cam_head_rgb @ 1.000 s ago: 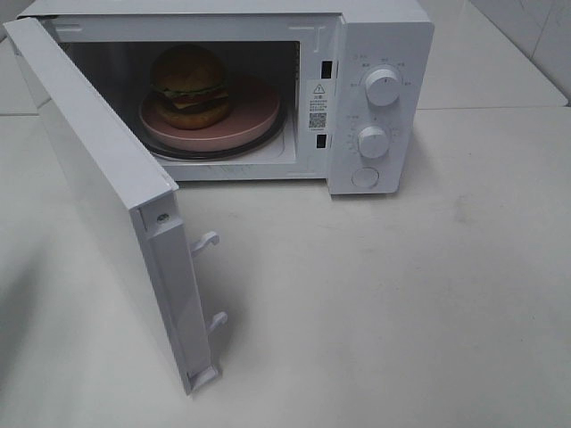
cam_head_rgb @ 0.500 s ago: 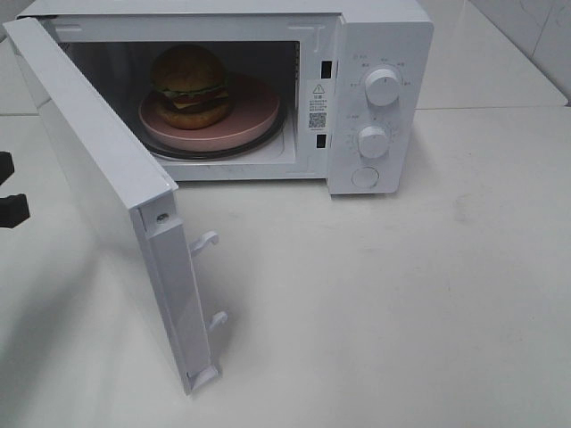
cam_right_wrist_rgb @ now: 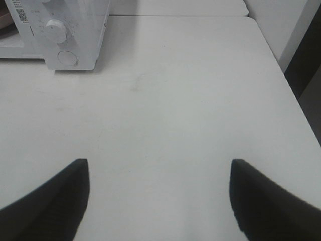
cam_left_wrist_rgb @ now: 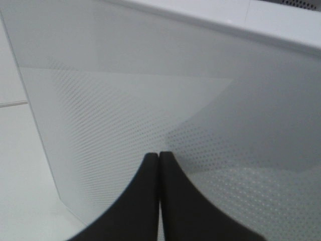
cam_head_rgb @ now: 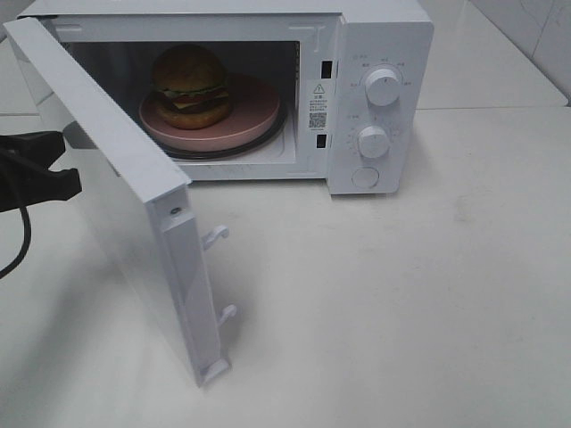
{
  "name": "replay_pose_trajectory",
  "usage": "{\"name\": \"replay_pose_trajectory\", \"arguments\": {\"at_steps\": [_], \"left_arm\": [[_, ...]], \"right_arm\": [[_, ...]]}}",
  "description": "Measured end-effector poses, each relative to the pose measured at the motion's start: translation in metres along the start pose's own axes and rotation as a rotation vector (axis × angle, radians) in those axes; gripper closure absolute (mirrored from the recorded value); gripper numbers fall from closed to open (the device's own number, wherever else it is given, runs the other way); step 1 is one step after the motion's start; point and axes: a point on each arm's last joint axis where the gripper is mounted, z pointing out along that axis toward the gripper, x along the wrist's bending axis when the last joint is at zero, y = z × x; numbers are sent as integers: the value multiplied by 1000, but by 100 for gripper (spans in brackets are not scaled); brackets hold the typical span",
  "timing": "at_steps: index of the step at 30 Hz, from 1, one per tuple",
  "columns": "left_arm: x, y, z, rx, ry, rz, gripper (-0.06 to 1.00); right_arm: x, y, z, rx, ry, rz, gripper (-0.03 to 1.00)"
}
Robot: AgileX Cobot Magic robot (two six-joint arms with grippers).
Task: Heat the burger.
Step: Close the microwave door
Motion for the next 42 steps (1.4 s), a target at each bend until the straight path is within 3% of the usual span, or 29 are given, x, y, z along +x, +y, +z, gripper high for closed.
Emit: {"name": "replay_pose_trajectory", "arguments": {"at_steps": [12,15,22,32,42], "left_arm": [[-43,15,46,-32,-103,-10,94],[-46,16,50,-34,-103,-8,94],[-83,23,79,-38,-91,15,94],[-115,30,108,-54,-68,17,94],[-140,27,134,21,-106,18,94]], "right_arm": [[0,0,0,0,0,0,21],[0,0,0,0,0,0,21],[0,0,0,0,0,0,21],[0,0,0,0,0,0,21],[0,0,0,0,0,0,21]]}}
